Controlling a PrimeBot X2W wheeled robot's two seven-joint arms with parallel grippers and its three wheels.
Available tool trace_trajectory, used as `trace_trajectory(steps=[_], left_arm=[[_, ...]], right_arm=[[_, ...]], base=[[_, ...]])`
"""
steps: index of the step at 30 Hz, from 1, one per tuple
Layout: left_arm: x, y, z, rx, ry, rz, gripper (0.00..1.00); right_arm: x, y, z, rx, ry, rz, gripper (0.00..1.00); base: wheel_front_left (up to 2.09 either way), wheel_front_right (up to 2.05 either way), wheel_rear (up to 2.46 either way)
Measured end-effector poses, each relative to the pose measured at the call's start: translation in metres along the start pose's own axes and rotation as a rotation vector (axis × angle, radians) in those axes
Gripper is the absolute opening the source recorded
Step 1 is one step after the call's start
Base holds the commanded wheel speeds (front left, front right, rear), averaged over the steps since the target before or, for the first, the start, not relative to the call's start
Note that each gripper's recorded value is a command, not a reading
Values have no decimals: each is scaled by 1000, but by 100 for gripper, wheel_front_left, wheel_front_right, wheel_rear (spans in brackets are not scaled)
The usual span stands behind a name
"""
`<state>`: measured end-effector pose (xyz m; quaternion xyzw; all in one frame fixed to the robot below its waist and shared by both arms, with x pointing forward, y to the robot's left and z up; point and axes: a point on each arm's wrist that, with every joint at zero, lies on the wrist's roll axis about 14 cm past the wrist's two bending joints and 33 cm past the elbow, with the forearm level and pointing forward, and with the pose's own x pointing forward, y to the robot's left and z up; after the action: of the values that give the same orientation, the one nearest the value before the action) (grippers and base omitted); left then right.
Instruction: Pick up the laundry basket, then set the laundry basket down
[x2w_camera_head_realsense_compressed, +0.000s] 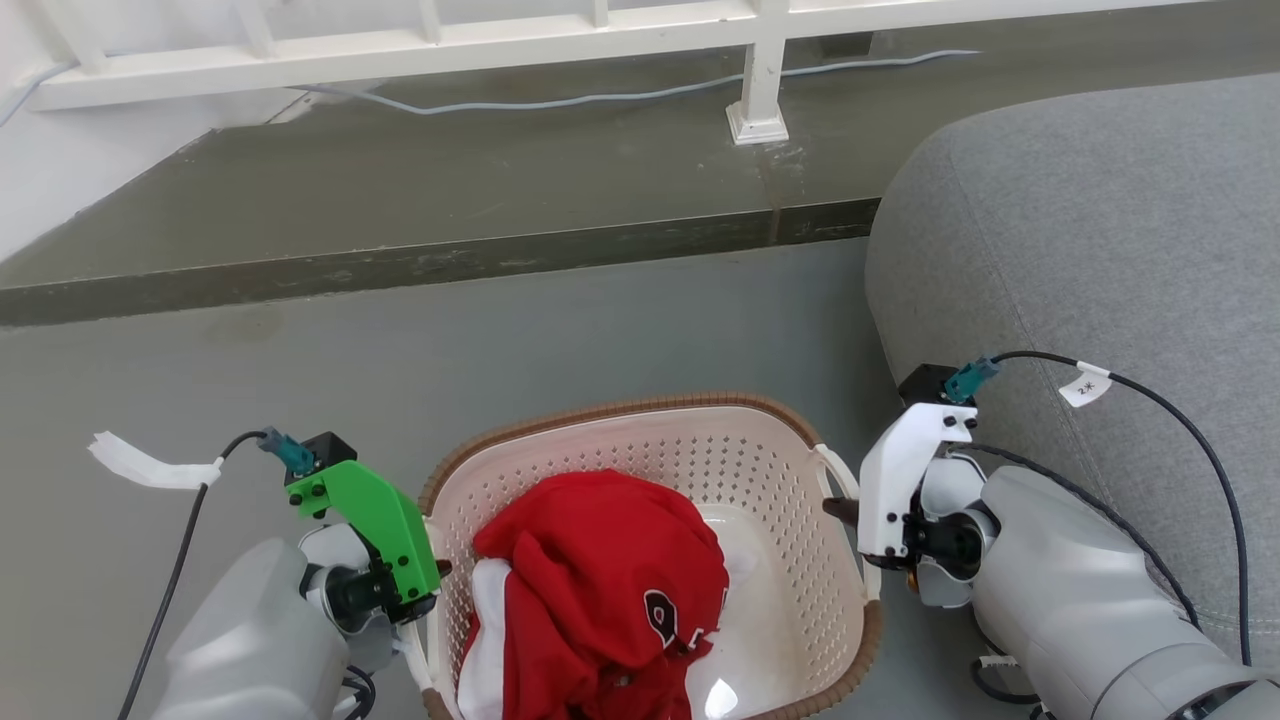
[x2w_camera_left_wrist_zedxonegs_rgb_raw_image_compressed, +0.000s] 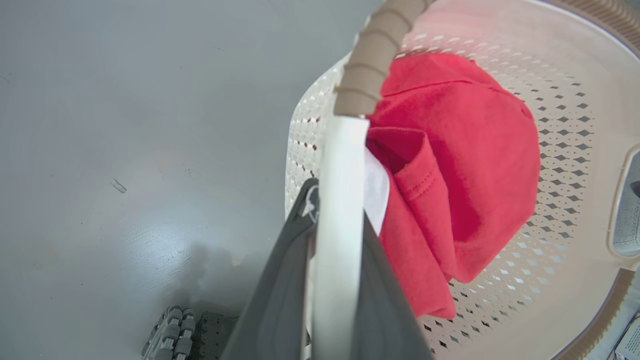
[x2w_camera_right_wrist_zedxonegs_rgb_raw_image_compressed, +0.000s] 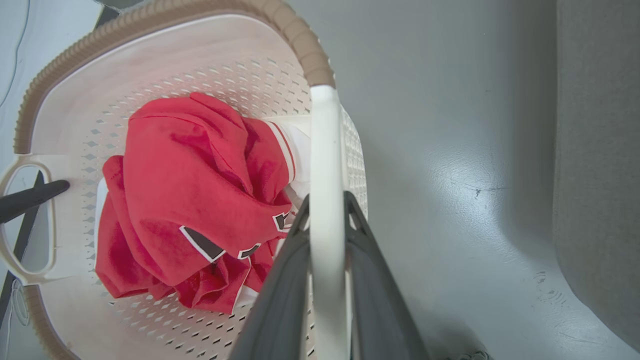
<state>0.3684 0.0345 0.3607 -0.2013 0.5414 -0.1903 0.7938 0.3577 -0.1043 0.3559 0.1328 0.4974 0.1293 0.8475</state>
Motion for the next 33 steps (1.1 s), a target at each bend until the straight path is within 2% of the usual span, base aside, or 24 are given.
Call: trace_trajectory(steps=[16, 33], left_arm=[[11, 5, 1, -6, 2, 0, 0], [59, 34, 20, 14, 7, 30, 0]], right_arm=[[10, -3, -4, 26, 22, 7, 0], [56, -17, 0, 72, 35, 10, 0]], base=[[0, 0, 0], [0, 0, 0]])
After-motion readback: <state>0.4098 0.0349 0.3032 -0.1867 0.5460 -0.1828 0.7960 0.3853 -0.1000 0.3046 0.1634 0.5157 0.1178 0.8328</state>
